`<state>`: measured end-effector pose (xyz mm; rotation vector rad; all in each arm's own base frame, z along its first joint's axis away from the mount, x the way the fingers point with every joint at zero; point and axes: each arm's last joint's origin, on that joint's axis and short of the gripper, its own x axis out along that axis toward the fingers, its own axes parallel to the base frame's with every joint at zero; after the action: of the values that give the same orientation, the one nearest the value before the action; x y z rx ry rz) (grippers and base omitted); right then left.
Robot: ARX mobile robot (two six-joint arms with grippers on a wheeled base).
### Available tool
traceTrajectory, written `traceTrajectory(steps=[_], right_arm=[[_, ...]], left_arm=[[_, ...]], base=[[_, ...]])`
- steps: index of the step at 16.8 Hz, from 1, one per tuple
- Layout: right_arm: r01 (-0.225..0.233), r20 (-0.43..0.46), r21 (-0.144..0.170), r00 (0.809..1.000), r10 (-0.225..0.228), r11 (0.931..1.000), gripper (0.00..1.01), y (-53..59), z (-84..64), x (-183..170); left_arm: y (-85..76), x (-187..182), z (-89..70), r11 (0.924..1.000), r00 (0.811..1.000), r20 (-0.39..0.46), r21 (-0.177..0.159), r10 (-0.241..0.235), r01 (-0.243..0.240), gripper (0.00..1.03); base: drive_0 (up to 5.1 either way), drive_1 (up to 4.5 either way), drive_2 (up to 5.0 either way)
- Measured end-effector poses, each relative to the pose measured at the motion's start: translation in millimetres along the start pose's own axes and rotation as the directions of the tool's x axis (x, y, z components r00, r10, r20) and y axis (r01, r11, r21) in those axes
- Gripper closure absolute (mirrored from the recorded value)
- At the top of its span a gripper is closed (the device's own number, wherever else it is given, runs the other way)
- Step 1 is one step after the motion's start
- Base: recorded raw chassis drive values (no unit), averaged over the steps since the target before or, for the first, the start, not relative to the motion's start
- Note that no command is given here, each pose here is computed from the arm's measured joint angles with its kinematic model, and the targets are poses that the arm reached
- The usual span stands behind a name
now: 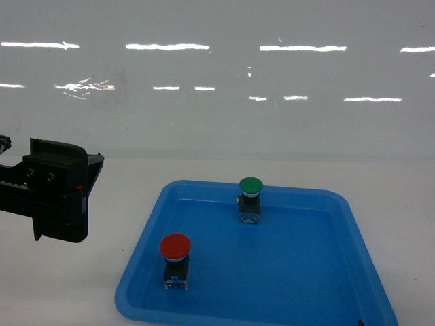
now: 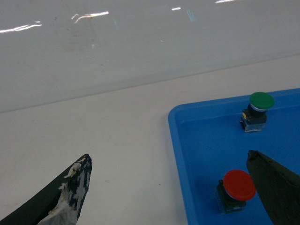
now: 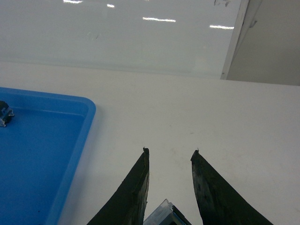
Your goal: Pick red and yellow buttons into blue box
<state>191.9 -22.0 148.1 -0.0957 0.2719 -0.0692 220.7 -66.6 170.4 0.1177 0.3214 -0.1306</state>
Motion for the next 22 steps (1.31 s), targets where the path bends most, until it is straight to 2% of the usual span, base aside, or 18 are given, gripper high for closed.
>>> traceTrajectory(steps=[7, 14, 16, 19, 21, 22], right_arm=[[0.0, 0.0, 0.0, 1.0, 0.0, 1.0, 0.75, 0.0, 0.0, 0.0], [0.0, 0.0, 0.0, 1.0, 0.0, 1.0, 0.75, 0.0, 0.0, 0.0], [0.0, 0.0, 0.0, 1.0, 0.0, 1.0, 0.75, 0.0, 0.0, 0.0], [0.0, 0.0, 0.0, 1.0, 0.0, 1.0, 0.75, 0.0, 0.0, 0.0], [0.0, 0.0, 0.0, 1.0, 0.0, 1.0, 0.75, 0.0, 0.0, 0.0], [0.0, 0.0, 0.0, 1.0, 0.0, 1.0, 0.75, 0.0, 0.0, 0.0]], left_arm=[[-5.2, 1.3, -1.6, 0.9995, 0.999, -0.038, 0.009, -0.031, 0.031, 0.05], [-17.3, 8.6, -0.1, 0.996, 0.995, -0.059, 0.027, -0.083, 0.085, 0.05], [-27.5, 17.6, 2.3, 0.9902, 0.988, -0.084, 0.042, -0.129, 0.133, 0.05], [-46.4, 42.1, 5.8, 0.9769, 0.967, -0.17, 0.061, -0.192, 0.205, 0.05], [-57.7, 60.7, 1.5, 0.9643, 0.941, -0.242, 0.057, -0.238, 0.259, 0.05], [-61.0, 67.9, 0.0, 0.9581, 0.925, -0.272, 0.037, -0.264, 0.284, 0.05]], base=[[0.0, 0.0, 0.0], [0.0, 0.0, 0.0], [0.0, 0.0, 0.0], [0.0, 0.0, 0.0], [0.0, 0.0, 0.0], [0.0, 0.0, 0.0]])
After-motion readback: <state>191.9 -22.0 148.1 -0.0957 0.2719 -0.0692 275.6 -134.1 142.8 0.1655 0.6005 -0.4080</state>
